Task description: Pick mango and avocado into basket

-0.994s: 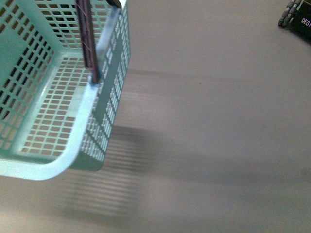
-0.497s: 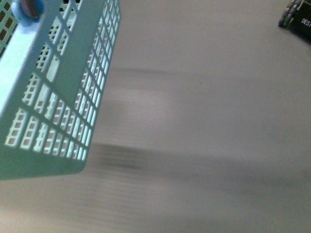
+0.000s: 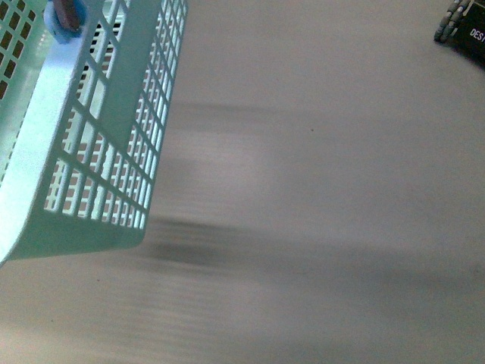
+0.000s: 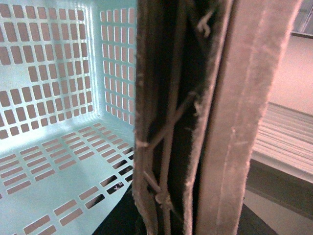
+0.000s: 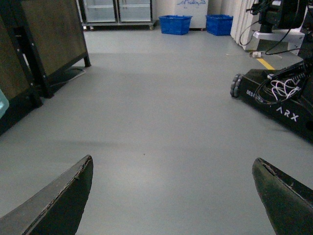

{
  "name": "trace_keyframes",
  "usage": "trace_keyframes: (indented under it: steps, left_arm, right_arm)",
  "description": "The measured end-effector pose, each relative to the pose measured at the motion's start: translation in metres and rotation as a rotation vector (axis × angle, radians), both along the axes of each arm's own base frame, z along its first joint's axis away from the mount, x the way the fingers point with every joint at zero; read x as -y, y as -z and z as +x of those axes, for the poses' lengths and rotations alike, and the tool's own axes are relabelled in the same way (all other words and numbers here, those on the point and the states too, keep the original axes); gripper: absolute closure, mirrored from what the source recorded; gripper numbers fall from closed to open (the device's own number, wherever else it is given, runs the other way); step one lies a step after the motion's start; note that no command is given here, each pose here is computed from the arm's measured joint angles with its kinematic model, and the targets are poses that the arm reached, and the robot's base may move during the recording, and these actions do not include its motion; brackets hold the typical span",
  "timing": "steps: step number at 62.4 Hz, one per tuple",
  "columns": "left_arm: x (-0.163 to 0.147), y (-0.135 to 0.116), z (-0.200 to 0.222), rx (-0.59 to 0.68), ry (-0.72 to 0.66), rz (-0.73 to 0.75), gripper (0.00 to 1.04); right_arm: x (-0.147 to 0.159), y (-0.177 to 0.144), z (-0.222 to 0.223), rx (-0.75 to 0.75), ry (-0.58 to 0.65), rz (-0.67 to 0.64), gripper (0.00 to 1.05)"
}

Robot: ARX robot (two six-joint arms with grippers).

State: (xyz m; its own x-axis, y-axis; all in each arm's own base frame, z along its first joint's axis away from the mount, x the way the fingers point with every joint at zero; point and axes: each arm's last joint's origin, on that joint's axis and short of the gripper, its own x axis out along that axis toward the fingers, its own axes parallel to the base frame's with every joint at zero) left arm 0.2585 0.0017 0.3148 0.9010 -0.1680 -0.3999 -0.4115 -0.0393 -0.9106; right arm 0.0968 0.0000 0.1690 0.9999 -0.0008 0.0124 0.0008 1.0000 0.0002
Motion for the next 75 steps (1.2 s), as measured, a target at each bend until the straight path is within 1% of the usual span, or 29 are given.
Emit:
trace_keyframes:
  steps: [75]
  left_arm:
    - [0.0000,0.0000,0.0003,-0.002,0.000,-0.001,0.88]
  right_arm:
    - [0.0000,0.0000,0.0000,0.000,0.000,0.000,0.09]
